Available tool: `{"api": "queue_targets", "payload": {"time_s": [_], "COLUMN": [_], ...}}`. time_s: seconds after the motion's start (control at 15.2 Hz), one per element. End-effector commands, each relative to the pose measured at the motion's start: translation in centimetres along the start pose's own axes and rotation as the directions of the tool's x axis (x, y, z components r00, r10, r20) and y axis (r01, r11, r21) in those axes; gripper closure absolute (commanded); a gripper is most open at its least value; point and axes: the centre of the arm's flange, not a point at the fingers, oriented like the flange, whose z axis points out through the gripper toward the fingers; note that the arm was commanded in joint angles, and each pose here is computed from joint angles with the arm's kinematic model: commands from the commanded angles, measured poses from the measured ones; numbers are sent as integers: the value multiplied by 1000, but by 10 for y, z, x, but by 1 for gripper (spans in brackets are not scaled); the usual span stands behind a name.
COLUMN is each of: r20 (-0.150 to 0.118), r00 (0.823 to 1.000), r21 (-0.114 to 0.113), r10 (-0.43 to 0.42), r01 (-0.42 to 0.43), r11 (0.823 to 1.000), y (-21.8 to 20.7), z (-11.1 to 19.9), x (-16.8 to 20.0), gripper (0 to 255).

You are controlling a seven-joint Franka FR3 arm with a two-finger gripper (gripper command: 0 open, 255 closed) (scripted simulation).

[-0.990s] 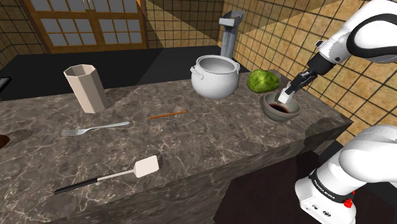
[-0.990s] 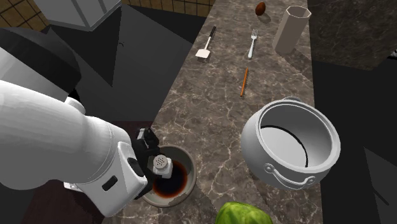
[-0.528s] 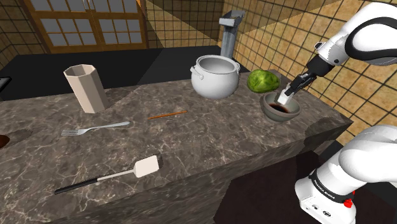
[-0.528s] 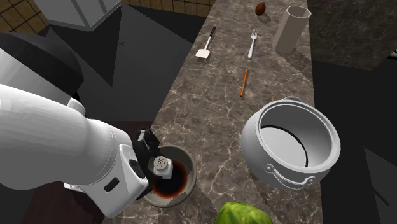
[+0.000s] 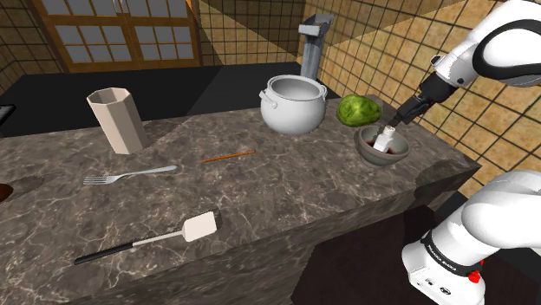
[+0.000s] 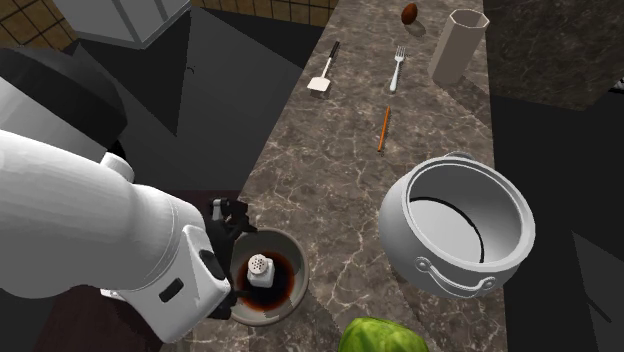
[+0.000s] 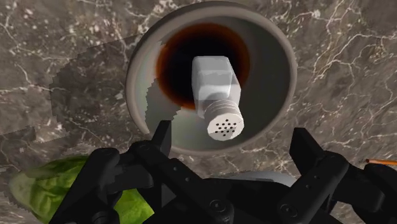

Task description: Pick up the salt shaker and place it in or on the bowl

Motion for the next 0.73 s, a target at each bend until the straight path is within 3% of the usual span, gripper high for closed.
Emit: {"api": "queue_targets", "payload": {"time_s": [0.0, 0.13, 0.66], "r20": [1, 1, 1], "r00": [1000, 1000, 1000], "r21": [0, 0, 0], "r10": [0, 0, 0], "r01": [0, 0, 0], "r11": [1000, 1000, 1000], "y": [0, 0, 0], "z": [-20, -44, -44], "x": [-1, -1, -1], "gripper": [0, 0, 0]}}
